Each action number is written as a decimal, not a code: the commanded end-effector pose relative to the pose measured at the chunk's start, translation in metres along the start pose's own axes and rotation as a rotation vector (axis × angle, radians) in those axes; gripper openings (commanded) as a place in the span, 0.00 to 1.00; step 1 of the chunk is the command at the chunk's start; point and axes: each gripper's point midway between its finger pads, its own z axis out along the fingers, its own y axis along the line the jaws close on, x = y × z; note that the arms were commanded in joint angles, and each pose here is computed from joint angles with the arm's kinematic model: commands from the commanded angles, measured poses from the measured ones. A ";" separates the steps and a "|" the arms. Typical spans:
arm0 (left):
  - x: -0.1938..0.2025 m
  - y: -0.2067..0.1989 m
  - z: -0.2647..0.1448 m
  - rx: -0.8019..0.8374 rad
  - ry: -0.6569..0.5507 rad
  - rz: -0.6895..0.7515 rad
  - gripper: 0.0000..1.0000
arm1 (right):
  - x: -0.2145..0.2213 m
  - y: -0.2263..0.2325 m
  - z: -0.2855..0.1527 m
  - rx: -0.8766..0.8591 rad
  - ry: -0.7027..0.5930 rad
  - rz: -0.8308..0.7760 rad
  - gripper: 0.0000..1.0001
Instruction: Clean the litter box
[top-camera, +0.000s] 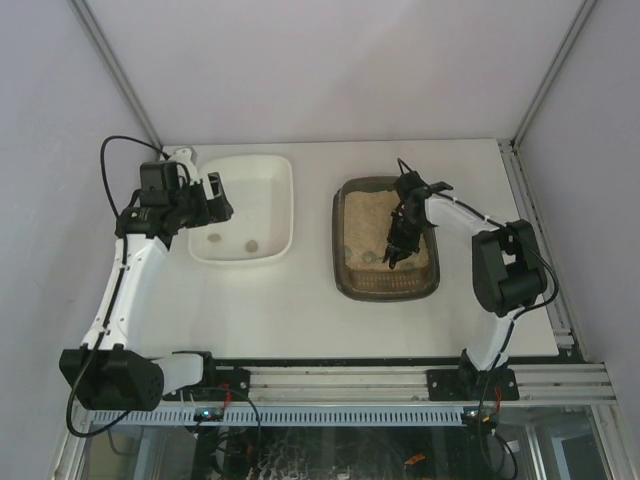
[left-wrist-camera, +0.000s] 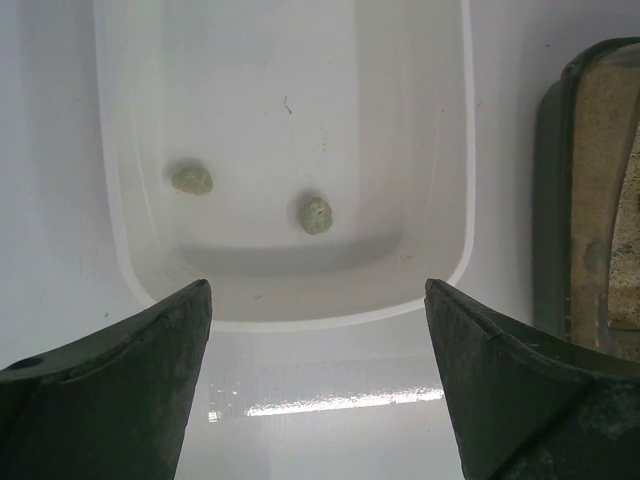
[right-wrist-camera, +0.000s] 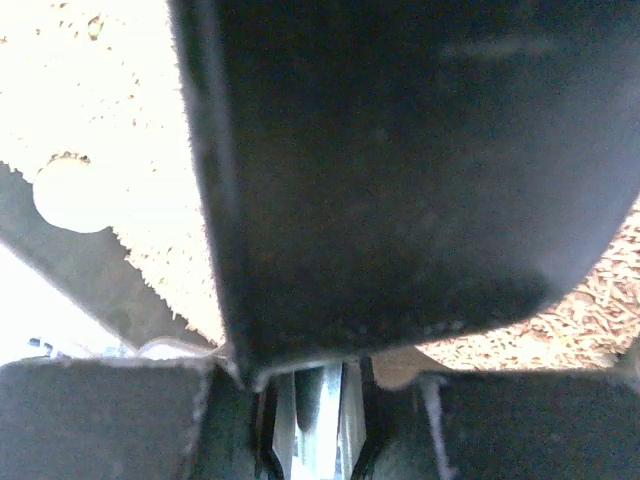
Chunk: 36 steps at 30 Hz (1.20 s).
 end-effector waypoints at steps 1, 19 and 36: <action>-0.014 -0.012 -0.031 0.046 -0.080 0.033 0.91 | -0.008 0.021 -0.016 -0.270 -0.032 0.021 0.00; 0.012 -0.021 -0.037 0.132 -0.009 0.107 0.91 | -0.003 0.008 -0.005 -0.405 -0.031 0.050 0.00; 0.081 -0.031 -0.048 0.355 0.144 0.345 0.92 | 0.032 0.017 -0.046 -0.621 -0.115 -0.033 0.00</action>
